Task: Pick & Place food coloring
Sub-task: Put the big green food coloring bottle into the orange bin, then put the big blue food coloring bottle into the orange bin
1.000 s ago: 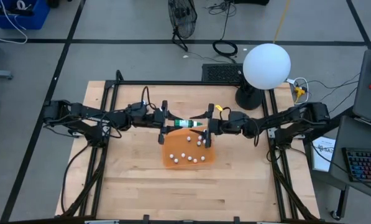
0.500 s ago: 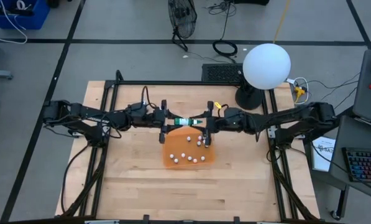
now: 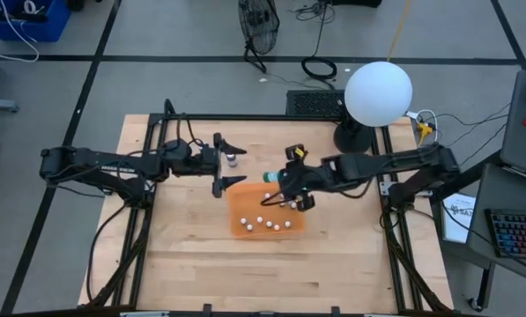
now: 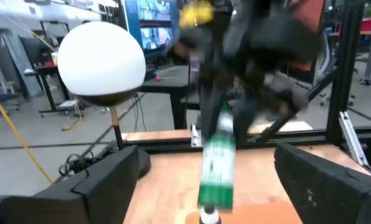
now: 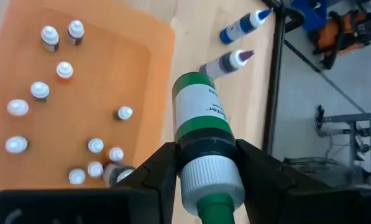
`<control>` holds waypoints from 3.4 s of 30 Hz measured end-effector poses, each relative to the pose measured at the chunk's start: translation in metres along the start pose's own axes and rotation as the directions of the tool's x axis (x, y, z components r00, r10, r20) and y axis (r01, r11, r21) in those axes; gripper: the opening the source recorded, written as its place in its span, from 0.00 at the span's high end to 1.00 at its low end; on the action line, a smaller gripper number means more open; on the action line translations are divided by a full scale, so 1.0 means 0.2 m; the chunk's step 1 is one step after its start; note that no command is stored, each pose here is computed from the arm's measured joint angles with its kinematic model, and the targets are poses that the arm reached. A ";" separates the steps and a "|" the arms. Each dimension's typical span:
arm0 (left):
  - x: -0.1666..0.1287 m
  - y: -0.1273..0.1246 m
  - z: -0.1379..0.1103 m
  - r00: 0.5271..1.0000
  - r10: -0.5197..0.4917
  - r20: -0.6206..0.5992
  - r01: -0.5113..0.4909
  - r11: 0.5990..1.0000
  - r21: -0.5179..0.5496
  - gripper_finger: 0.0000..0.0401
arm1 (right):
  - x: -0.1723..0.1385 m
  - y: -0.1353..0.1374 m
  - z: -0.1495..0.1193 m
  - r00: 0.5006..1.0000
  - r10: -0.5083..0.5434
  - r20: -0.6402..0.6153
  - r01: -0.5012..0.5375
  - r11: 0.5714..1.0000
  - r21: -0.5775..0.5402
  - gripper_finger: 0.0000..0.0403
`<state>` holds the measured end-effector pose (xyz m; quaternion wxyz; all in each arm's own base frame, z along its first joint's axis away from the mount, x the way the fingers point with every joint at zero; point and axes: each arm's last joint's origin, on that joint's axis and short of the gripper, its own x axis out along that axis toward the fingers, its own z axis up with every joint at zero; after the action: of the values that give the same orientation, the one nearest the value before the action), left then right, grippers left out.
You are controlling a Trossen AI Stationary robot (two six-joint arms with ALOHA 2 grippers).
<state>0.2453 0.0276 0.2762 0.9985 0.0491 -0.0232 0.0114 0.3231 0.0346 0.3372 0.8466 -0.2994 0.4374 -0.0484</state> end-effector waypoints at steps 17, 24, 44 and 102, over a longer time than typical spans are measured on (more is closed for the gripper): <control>-0.01 -0.01 -0.05 0.992 -0.012 -0.128 0.016 0.999 0.028 0.26 | 0.53 -0.05 0.14 0.816 0.356 -0.455 -0.387 0.922 0.027 0.69; -0.01 -0.01 -0.06 0.989 -0.014 -0.144 0.020 0.999 0.039 0.24 | 0.61 0.01 0.09 0.801 0.358 -0.479 -0.398 0.917 0.021 0.69; -0.01 -0.01 -0.07 0.988 -0.015 -0.153 0.026 0.997 0.069 0.25 | 0.75 0.11 0.00 0.796 0.357 -0.488 -0.386 0.921 0.045 0.70; -0.12 0.23 0.07 0.488 0.474 -0.733 -0.686 0.727 0.013 0.26 | -0.27 0.17 -0.82 0.815 -0.389 0.430 0.065 0.798 0.600 0.35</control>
<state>0.2197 0.0723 0.2928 0.8614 -0.1120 0.3351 0.3650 0.1574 0.0048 0.2861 0.9703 -0.0920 0.1102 -0.1947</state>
